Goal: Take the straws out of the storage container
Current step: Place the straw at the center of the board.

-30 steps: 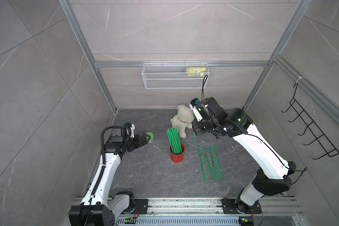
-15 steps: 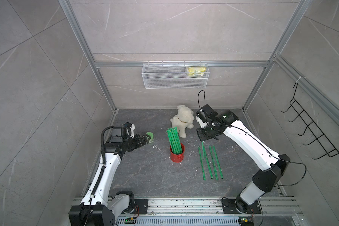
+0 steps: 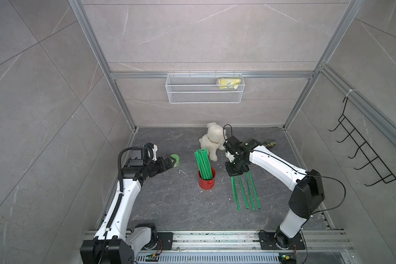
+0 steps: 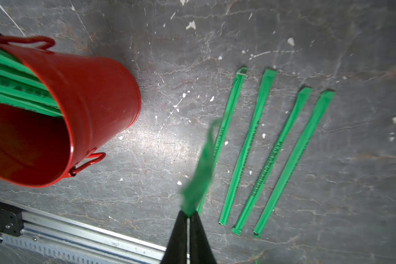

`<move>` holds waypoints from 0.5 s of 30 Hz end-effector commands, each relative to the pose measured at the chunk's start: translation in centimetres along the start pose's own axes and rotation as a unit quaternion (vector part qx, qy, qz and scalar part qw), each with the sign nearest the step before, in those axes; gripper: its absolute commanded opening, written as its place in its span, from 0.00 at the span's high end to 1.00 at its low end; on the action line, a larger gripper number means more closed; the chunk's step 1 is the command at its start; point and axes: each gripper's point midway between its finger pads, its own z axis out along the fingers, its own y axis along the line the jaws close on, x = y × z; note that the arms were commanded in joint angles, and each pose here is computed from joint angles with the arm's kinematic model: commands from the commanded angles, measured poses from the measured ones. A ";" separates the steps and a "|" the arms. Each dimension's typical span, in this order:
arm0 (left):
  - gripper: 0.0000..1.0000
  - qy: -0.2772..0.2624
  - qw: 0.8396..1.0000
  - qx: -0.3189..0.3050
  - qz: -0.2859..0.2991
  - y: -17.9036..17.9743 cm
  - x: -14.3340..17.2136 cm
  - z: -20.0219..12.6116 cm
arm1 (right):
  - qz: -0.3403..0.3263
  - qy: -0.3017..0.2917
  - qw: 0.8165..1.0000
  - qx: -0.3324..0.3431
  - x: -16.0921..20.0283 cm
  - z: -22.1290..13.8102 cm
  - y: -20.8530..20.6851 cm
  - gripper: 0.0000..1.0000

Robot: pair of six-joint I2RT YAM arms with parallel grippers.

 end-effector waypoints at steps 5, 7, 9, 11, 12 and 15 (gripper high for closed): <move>0.00 -0.012 1.000 0.018 0.022 -1.4 -1.0 -0.9 | 0.022 0.029 0.999 -0.027 0.1 3.3 1.0 0.92; 0.00 -0.011 1.000 0.018 0.022 -1.4 -1.0 -0.9 | 0.024 0.037 0.999 -0.024 0.2 4.1 0.8 0.92; 0.00 -0.011 1.000 0.018 0.022 -1.4 -1.0 -0.9 | 0.026 0.044 0.998 -0.022 0.3 4.7 0.7 0.92; 0.00 -0.011 1.000 0.018 0.021 -1.4 -1.0 -0.9 | 0.028 0.050 0.998 -0.022 0.5 5.3 0.6 0.92; 0.00 -0.012 1.000 0.017 0.021 -1.4 -1.0 -1.0 | 0.030 0.053 0.998 -0.022 0.6 5.6 0.5 0.92; 0.00 -0.011 1.000 0.018 0.022 -1.4 -1.0 -0.9 | 0.033 0.061 0.997 -0.019 0.9 6.4 0.1 0.92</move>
